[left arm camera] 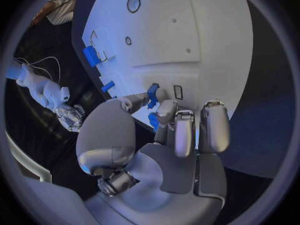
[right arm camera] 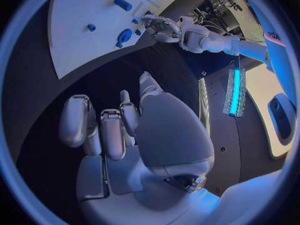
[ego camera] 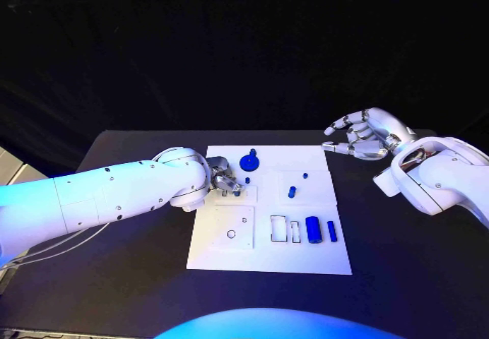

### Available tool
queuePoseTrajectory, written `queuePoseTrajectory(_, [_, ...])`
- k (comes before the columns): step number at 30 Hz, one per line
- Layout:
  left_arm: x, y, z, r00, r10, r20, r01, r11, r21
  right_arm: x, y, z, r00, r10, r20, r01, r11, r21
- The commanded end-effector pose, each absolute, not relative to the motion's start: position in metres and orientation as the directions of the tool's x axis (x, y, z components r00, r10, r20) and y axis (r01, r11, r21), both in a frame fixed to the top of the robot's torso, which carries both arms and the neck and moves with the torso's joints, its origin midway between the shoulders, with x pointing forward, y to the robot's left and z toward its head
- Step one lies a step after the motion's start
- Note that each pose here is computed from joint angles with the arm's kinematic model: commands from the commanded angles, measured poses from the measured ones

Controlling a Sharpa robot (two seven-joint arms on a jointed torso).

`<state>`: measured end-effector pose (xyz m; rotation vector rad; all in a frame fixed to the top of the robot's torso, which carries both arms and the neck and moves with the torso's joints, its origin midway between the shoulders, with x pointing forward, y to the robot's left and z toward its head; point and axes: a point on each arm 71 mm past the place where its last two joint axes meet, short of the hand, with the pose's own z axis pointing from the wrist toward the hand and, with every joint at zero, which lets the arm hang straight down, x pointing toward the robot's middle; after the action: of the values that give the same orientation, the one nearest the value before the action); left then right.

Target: Assemble the parts on the task board

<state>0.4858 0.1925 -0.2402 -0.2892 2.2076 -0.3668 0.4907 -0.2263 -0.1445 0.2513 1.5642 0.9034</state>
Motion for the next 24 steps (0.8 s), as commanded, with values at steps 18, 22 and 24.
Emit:
queuePoseTrajectory(18, [0.4755,0.1931,-0.2500,-0.666,-0.291,-0.687,-0.073,0.942,-0.329,0.4899,-0.2267,-0.1450,-0.231,0.620,-0.750,-0.342,0.670,0.659])
queuePoseTrajectory(22, [0.4755,0.1930,-0.2471,-0.662,-0.292,-0.691,-0.069,0.941,-0.332,0.4900,-0.2265,-0.1453,-0.231,0.620,-0.750,-0.342,0.670,0.659])
queuePoseTrajectory(24, [0.4756,0.1931,-0.2457,-0.659,-0.293,-0.692,-0.068,0.940,-0.334,0.4901,-0.2266,-0.1454,-0.231,0.620,-0.750,-0.342,0.670,0.659])
